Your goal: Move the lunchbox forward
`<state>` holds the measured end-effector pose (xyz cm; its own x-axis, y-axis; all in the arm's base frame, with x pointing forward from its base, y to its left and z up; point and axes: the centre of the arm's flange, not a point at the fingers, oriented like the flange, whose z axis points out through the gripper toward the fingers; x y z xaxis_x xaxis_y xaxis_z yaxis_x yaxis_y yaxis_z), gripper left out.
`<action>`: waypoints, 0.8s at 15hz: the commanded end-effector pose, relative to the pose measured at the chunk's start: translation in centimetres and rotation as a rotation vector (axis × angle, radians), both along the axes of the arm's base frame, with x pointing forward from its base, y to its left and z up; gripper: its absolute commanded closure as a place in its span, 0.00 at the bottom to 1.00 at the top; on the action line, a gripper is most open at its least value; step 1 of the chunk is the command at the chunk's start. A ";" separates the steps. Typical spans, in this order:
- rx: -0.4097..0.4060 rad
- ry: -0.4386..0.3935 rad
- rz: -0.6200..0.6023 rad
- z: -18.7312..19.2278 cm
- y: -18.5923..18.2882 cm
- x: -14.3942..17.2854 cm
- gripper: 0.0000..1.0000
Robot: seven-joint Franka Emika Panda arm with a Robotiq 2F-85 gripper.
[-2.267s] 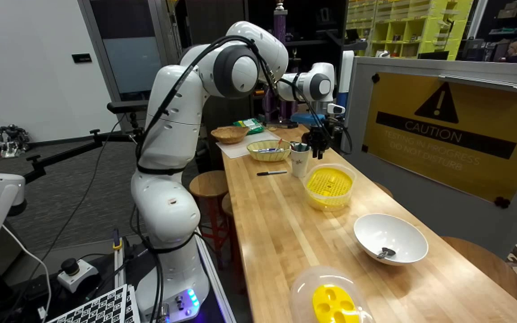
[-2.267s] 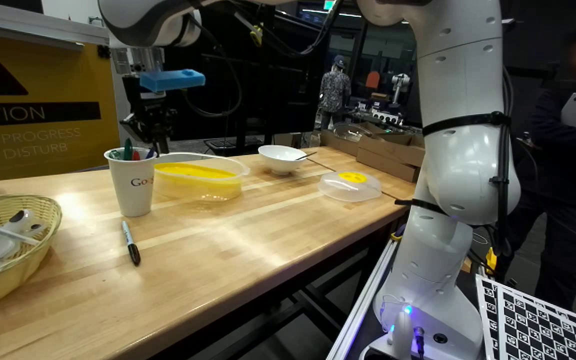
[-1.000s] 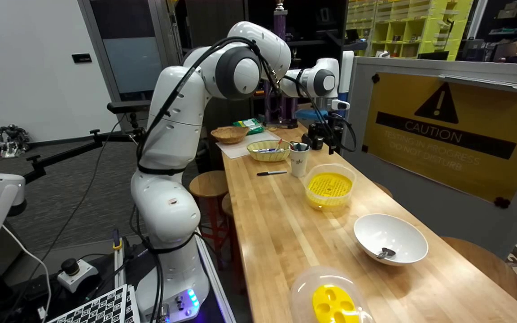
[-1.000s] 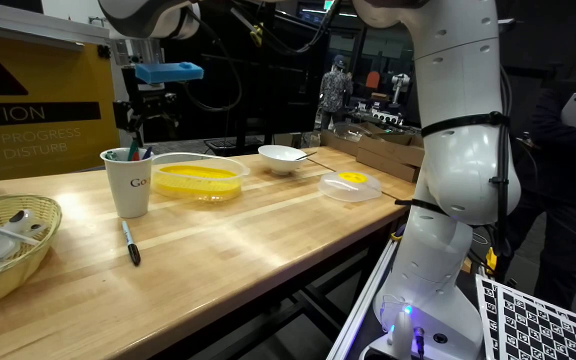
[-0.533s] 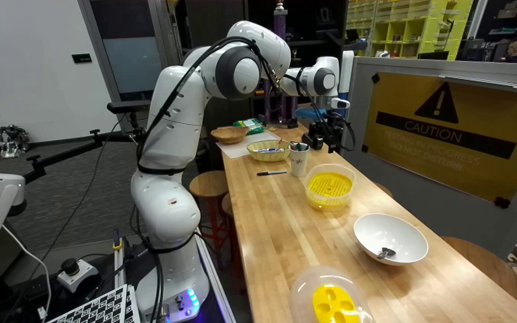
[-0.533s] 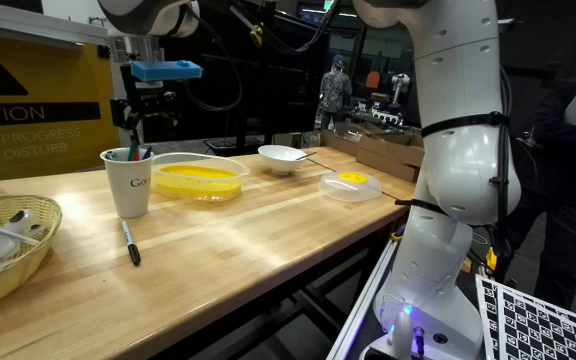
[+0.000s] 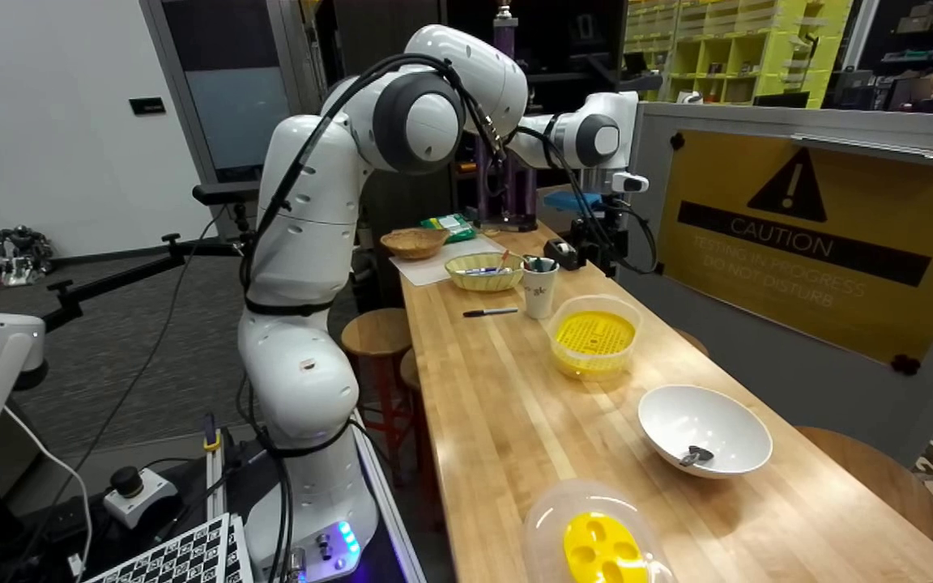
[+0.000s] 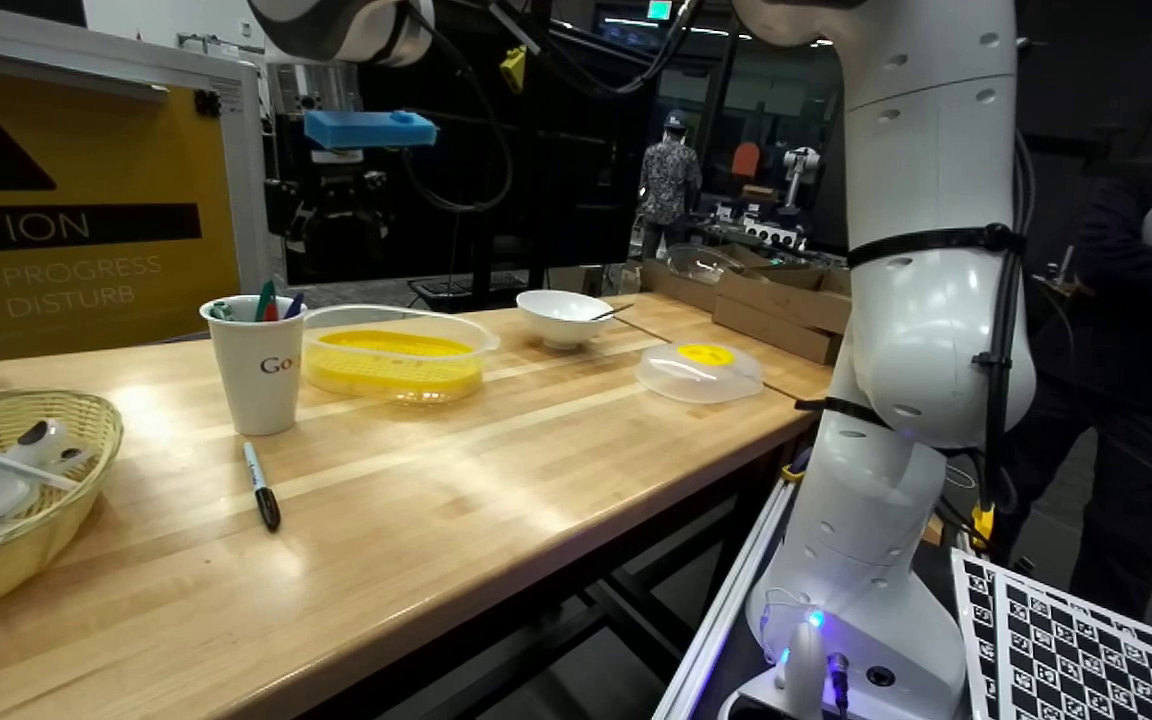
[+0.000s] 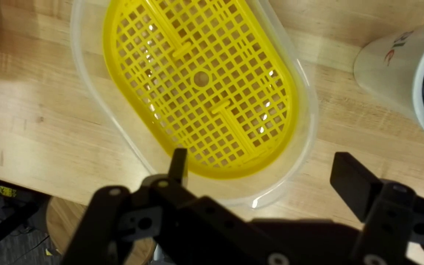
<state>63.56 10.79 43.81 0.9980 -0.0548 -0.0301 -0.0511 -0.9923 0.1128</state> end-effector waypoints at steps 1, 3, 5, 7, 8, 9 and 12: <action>0.000 0.001 0.002 0.0 0.1 0.0 0.00; 0.000 0.003 0.005 -0.2 0.3 -0.1 0.00; -0.001 0.005 0.005 -0.2 0.3 -0.1 0.00; -0.001 0.005 0.005 -0.2 0.3 -0.1 0.00; -0.001 0.005 0.005 -0.3 0.3 -0.1 0.00; -0.001 0.006 0.005 -0.3 0.3 -0.2 0.00; -0.001 0.006 0.005 -0.3 0.3 -0.2 0.00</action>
